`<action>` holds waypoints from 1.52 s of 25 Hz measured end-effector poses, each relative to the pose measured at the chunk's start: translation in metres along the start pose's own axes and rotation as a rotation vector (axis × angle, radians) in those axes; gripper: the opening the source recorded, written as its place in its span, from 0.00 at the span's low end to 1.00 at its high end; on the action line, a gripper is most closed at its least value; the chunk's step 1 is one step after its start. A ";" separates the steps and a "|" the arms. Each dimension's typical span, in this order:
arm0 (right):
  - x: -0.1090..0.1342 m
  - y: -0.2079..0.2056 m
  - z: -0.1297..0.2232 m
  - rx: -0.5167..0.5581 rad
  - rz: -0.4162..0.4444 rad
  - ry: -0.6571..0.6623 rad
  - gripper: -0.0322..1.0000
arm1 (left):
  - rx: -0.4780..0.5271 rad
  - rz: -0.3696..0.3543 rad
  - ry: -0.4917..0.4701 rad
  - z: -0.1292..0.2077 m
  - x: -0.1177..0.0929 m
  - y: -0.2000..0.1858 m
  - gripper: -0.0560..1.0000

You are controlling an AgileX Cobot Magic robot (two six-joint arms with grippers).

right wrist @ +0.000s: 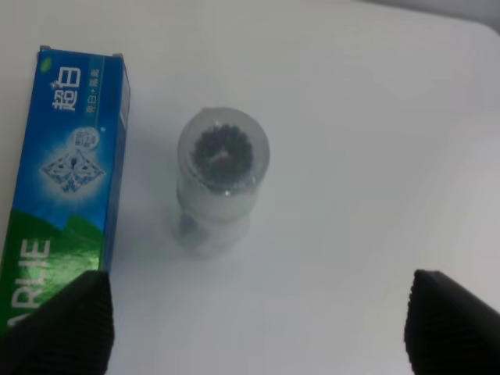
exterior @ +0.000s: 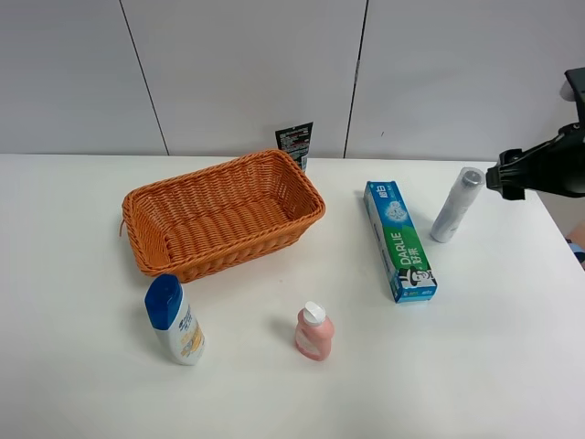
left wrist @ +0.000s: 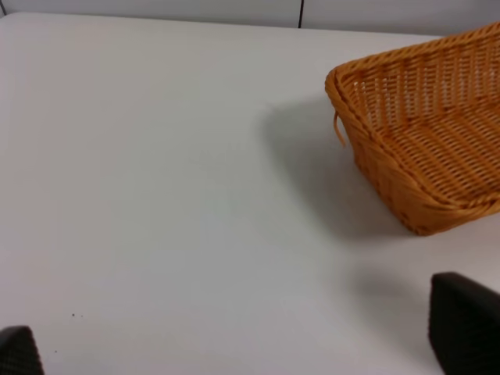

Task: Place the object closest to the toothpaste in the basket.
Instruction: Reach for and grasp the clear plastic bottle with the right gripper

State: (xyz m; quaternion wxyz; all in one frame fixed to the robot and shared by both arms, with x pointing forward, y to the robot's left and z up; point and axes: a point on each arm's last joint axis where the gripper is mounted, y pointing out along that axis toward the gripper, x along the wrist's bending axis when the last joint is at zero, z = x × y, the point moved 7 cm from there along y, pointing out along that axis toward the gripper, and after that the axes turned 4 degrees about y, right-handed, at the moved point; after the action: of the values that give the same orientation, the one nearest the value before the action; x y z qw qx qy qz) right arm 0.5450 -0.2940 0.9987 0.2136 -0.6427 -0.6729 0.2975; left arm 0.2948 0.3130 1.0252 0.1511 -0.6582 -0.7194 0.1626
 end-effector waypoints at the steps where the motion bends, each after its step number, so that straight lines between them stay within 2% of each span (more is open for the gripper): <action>1: 0.000 0.003 0.000 0.001 -0.001 -0.030 0.75 | 0.000 0.000 0.000 0.000 0.000 0.000 0.99; 7: 0.004 0.020 0.013 0.061 -0.022 -0.050 0.75 | 0.000 0.000 0.000 0.000 0.000 0.000 0.99; 10: 0.006 0.027 0.030 0.053 -0.023 -0.068 0.75 | 0.000 0.000 0.000 0.000 0.000 0.000 0.99; 16: 0.001 0.041 0.061 -0.056 0.011 -0.061 0.75 | 0.000 0.000 0.000 0.000 0.000 0.000 0.99; 21: -0.003 0.062 0.058 -0.154 0.026 -0.076 0.75 | 0.000 0.000 0.000 0.000 0.000 0.000 0.99; 30: 0.004 0.122 0.083 -0.190 0.003 -0.072 0.75 | 0.000 0.001 0.000 0.000 0.000 0.000 0.99; 38: 0.013 0.134 0.078 -0.256 -0.014 -0.082 0.75 | 0.000 0.001 0.000 0.000 0.000 0.000 0.99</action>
State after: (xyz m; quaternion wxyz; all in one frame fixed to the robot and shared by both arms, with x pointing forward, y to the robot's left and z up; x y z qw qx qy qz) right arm 0.5904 -0.2913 0.8502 0.1044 -0.6473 -0.7180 0.2336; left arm 0.2948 0.3128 1.0252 0.1509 -0.6584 -0.7191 0.1628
